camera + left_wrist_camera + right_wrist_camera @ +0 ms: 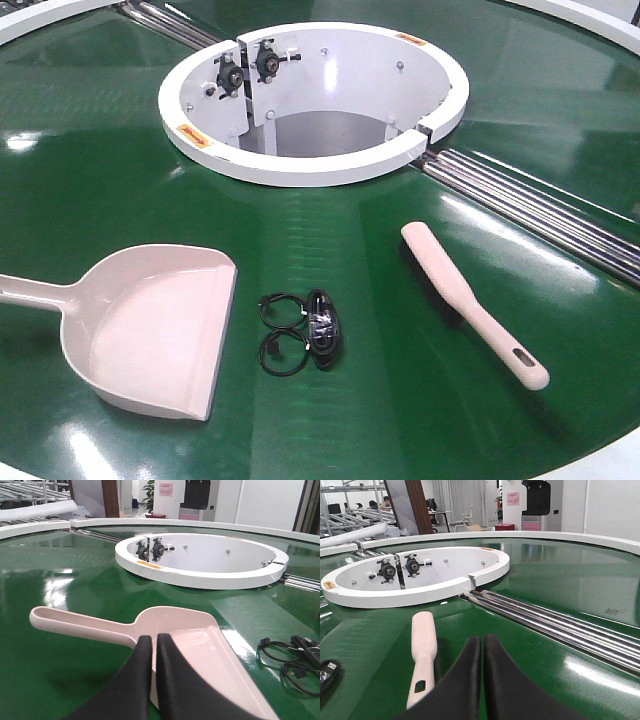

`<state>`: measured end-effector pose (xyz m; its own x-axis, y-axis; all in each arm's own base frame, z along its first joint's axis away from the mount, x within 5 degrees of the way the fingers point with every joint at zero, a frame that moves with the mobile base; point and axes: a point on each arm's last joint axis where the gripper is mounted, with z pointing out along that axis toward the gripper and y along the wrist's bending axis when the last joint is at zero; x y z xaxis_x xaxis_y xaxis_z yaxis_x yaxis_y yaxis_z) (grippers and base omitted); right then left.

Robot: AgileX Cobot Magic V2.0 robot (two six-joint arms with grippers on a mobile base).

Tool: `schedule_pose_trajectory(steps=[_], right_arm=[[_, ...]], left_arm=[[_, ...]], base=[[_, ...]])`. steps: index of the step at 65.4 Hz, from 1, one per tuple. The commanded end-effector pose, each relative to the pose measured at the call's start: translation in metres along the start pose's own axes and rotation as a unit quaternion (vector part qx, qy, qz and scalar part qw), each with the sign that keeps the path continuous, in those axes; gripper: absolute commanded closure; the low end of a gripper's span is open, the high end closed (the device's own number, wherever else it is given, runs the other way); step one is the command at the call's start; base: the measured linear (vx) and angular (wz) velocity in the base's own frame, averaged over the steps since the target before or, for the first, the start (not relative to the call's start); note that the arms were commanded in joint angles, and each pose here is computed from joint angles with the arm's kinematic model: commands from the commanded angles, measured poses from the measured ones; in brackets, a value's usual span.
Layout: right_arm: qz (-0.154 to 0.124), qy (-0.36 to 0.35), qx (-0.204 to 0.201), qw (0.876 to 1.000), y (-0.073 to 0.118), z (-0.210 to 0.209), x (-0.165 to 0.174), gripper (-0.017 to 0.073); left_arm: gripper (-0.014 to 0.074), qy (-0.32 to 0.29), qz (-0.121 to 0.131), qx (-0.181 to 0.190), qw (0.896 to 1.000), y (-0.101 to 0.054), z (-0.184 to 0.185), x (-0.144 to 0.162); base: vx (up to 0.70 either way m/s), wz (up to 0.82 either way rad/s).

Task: Clean and inspect green conveyor with broom and dustpan

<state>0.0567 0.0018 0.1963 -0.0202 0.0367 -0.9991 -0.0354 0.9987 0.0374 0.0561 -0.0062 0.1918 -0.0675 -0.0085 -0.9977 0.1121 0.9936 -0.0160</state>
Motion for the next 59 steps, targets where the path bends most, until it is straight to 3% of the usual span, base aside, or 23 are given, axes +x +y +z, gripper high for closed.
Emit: schedule_pose_trajectory(steps=[1,59], right_arm=[[-0.005,-0.038,-0.002,0.999,0.0005,-0.0009,-0.0057,0.0568],[-0.005,-0.039,-0.002,0.999,0.0005,-0.0009,-0.0058,0.0568]], left_arm=[[0.06,-0.04,-0.005,0.003,0.999,-0.0004,-0.0008,-0.0046],[0.06,-0.04,-0.005,0.003,0.999,-0.0004,-0.0008,-0.0046]], base=[[0.0,0.0],[0.0,0.0]])
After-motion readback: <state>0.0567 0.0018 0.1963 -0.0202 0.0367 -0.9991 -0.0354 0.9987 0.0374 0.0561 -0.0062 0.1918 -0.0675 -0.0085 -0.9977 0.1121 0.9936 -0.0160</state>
